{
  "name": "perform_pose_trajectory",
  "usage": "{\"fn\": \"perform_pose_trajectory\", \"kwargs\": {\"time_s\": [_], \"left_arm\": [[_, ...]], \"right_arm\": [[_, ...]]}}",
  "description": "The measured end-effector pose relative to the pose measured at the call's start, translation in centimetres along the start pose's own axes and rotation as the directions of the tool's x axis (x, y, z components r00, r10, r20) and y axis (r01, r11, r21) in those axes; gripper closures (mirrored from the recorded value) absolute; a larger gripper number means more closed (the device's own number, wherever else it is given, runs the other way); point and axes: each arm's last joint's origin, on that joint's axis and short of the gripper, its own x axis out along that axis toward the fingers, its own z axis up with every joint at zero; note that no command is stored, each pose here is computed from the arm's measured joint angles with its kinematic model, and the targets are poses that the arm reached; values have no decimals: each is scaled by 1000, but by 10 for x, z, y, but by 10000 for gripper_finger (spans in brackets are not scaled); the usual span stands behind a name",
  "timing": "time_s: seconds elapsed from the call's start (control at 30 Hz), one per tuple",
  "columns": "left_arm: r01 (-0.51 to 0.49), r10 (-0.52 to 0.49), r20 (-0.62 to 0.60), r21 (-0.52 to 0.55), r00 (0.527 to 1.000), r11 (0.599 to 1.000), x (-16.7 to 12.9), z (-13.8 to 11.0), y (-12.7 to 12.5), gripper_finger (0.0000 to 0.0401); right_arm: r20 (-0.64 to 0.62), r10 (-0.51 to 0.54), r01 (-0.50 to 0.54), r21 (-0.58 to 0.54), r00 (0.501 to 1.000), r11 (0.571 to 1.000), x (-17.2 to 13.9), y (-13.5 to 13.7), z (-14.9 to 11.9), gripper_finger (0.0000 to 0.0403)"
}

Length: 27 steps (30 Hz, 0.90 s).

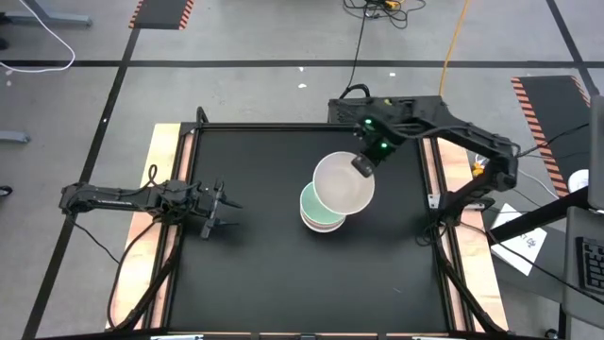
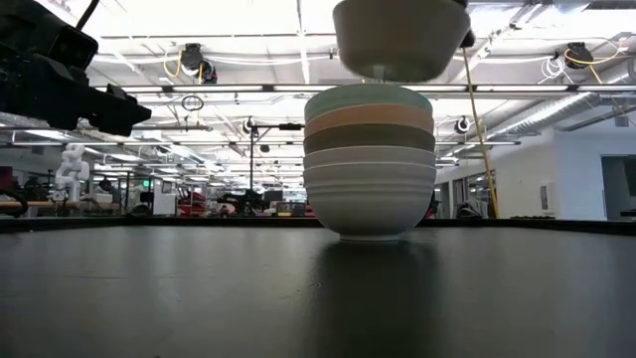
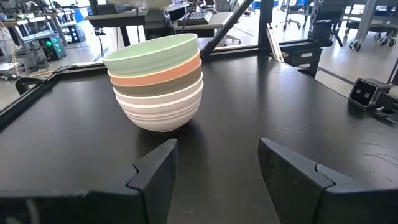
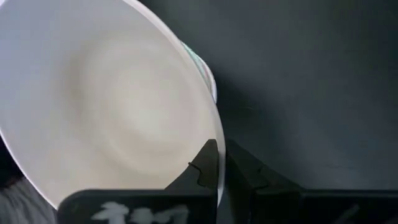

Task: Nest bowls inside each other
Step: Stack the white bowl on the stacked blue bowl

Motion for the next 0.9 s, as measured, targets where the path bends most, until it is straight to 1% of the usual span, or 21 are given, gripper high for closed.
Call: {"fn": "perform_pose_trajectory", "kwargs": {"time_s": [0.17,0.37,0.53,0.67,0.77,0.9], "left_arm": [[0,0,0,0,1000,1000,0,0,0,176],[0,0,0,0,1000,1000,0,0,0,176],[0,0,0,-1,1000,1000,0,0,0,176],[0,0,0,-2,1000,1000,0,0,0,176],[0,0,0,-3,1000,1000,0,0,0,176],[0,0,0,-3,1000,1000,0,0,0,176]], "right_arm": [[-91,-16,15,-17,996,1000,30,-5,19,403],[-165,-10,4,-36,986,999,55,-6,30,403],[-177,32,-41,-44,984,998,61,-4,33,403],[-150,75,-84,-55,986,995,62,-2,37,403],[-148,95,-104,-53,984,993,62,-1,37,403],[-154,94,-102,-42,984,994,64,-2,38,403]]}}
